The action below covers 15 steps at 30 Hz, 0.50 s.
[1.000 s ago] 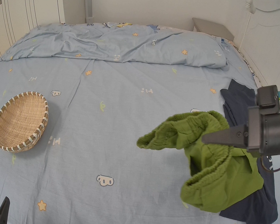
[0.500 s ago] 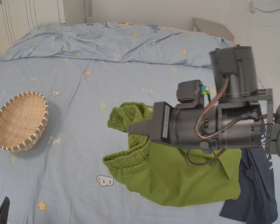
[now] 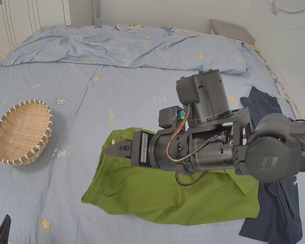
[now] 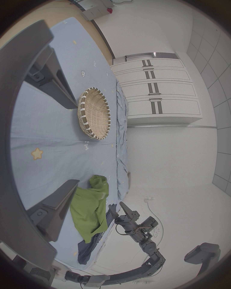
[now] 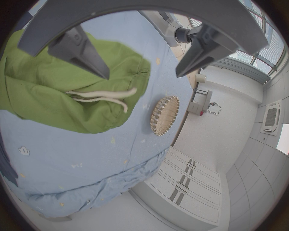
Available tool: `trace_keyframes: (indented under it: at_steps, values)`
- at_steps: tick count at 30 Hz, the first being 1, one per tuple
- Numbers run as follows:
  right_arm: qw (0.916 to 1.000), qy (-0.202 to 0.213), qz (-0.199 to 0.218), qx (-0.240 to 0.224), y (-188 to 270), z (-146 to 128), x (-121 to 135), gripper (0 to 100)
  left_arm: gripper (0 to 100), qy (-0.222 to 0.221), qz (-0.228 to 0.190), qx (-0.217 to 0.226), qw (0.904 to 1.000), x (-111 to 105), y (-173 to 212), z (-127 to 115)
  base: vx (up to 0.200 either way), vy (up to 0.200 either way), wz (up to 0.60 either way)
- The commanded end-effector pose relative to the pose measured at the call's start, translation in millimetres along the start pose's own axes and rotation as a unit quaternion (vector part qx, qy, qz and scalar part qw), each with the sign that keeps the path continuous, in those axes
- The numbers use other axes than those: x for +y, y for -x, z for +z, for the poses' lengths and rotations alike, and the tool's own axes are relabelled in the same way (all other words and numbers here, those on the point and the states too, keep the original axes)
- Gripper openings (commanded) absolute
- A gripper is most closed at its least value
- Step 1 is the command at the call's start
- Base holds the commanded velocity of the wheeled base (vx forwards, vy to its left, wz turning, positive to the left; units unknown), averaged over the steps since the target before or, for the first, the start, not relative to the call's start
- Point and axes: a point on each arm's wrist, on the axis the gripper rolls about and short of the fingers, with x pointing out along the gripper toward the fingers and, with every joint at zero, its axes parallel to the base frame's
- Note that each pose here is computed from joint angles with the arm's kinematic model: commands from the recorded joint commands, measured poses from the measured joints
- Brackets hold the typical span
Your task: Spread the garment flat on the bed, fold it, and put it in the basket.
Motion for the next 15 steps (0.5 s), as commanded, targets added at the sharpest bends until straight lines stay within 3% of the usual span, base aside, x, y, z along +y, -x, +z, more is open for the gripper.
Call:
trace_keyframes:
  at_steps: [1, 4, 9, 12, 13, 14, 15]
  values:
    - [0.9996, -0.001, -0.012, 0.027, -17.9, -9.6, -5.1, 100, 100, -0.002, -0.002, 0.005, 1.0, -0.1, -0.8, -4.6, 0.0, 0.0, 0.0]
    - [0.9985, -0.003, -0.022, 0.049, -23.2, -17.1, -7.7, 100, 100, -0.002, -0.003, 0.005, 1.0, -0.1, -0.8, -4.6, 0.0, 0.0, 0.0]
    - [0.9983, -0.013, -0.033, 0.047, -5.4, -18.5, -16.3, 100, 100, -0.003, 0.002, -0.009, 1.0, 0.0, 0.9, 1.5, 0.0, 0.0, 0.0]
    - [0.9995, -0.02, -0.025, 0.0, 54.8, -8.1, -19.8, 100, 100, 0.024, -0.025, -0.088, 0.9956, -0.5, 18.4, 63.4, 0.0, 0.0, 0.0]
    - [0.9995, -0.021, -0.022, -0.01, 70.3, -8.5, -19.9, 100, 100, 0.037, -0.045, -0.08, 0.9951, -0.9, 17.0, 79.5, 0.0, 0.0, 0.0]
    - [0.9995, -0.021, -0.022, -0.01, 70.3, -8.5, -19.9, 100, 100, 0.037, -0.045, -0.08, 0.9951, -0.9, 17.0, 79.5, 0.0, 0.0, 0.0]
    - [0.9992, -0.022, -0.019, -0.029, 93.5, -8.9, -20.9, 100, 100, 0.054, -0.08, -0.051, 0.994, -1.8, 9.5, 97.3, 0.0, 0.0, 0.0]
